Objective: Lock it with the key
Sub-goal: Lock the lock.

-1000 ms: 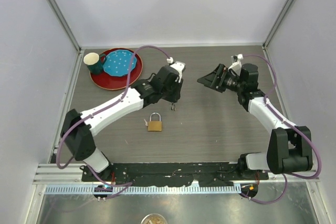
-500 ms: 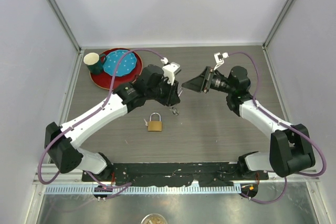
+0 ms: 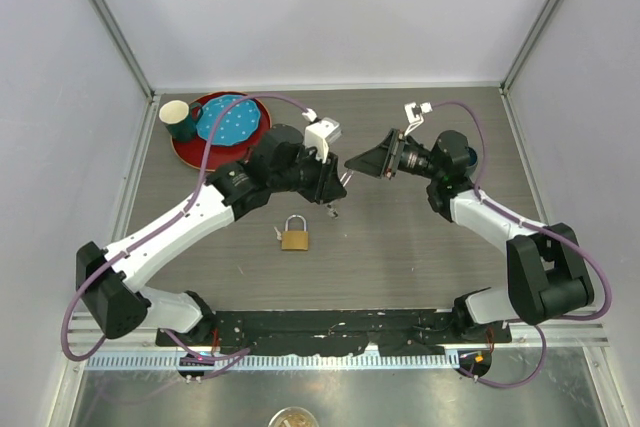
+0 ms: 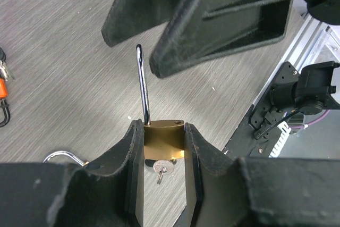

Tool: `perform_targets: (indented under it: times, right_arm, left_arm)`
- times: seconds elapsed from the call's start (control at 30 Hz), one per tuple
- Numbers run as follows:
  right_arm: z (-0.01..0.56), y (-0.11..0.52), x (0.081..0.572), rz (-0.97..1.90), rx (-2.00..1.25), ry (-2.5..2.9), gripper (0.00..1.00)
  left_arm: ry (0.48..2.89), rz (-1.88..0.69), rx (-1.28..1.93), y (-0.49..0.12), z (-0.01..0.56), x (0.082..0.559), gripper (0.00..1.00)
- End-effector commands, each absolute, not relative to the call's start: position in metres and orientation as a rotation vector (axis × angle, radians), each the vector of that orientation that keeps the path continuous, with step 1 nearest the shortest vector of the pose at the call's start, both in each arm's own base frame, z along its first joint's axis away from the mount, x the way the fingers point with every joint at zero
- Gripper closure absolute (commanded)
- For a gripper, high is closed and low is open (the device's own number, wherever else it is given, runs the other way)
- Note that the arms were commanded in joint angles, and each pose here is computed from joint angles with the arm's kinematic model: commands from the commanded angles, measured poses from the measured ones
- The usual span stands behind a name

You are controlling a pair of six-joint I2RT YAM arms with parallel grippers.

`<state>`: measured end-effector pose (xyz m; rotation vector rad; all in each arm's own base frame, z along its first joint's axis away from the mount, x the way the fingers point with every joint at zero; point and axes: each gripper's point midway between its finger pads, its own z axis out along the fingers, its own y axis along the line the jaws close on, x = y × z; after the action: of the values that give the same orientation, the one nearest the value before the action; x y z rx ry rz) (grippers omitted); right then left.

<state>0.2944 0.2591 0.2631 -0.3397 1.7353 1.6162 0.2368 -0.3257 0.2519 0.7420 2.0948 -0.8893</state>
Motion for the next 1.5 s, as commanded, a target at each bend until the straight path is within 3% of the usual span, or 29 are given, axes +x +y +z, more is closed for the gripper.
perform_targets:
  times: [0.0,0.23,0.53,0.7,0.73,0.8,0.83,0.93,0.97,1.23,1.47]
  right_arm:
    - [0.286,0.265,0.273,1.696,-0.451,1.610,0.32]
    - [0.291,0.269,0.254,1.775,-0.515,1.571,0.48]
    - [0.285,0.270,0.260,1.762,-0.486,1.618,0.98]
    - [0.290,0.270,0.265,1.743,-0.471,1.616,0.99]
    - [0.293,0.270,0.266,1.737,-0.473,1.610,0.98]
    - [0.296,0.270,0.266,1.730,-0.463,1.613,0.99]
    - [0.299,0.269,0.267,1.721,-0.449,1.609,0.98]
    - [0.304,0.267,0.270,1.692,-0.418,1.603,0.99]
    - [0.306,0.267,0.270,1.686,-0.407,1.601,0.99]
    - [0.323,0.261,0.272,1.669,-0.318,1.584,0.99]
    - [0.327,0.261,0.273,1.669,-0.313,1.571,0.99]
  left_arm:
    - [1.970,-0.949,0.721,-0.332,0.284,0.237,1.00]
    - [1.944,-0.977,0.707,-0.334,0.288,0.238,1.00]
    - [1.941,-0.974,0.703,-0.334,0.288,0.239,1.00]
    - [1.937,-0.949,0.687,-0.330,0.289,0.241,1.00]
    - [1.938,-0.943,0.679,-0.330,0.289,0.243,0.93]
    - [1.940,-0.938,0.657,-0.327,0.292,0.245,0.66]
    - [1.940,-0.937,0.649,-0.326,0.292,0.246,0.36]
    - [1.918,-0.964,0.588,-0.319,0.301,0.252,0.12]
    - [1.902,-0.984,0.569,-0.319,0.302,0.254,0.10]
    - [1.849,-1.087,0.541,-0.314,0.312,0.258,0.14]
    - [1.867,-1.171,0.610,-0.329,0.303,0.253,0.33]
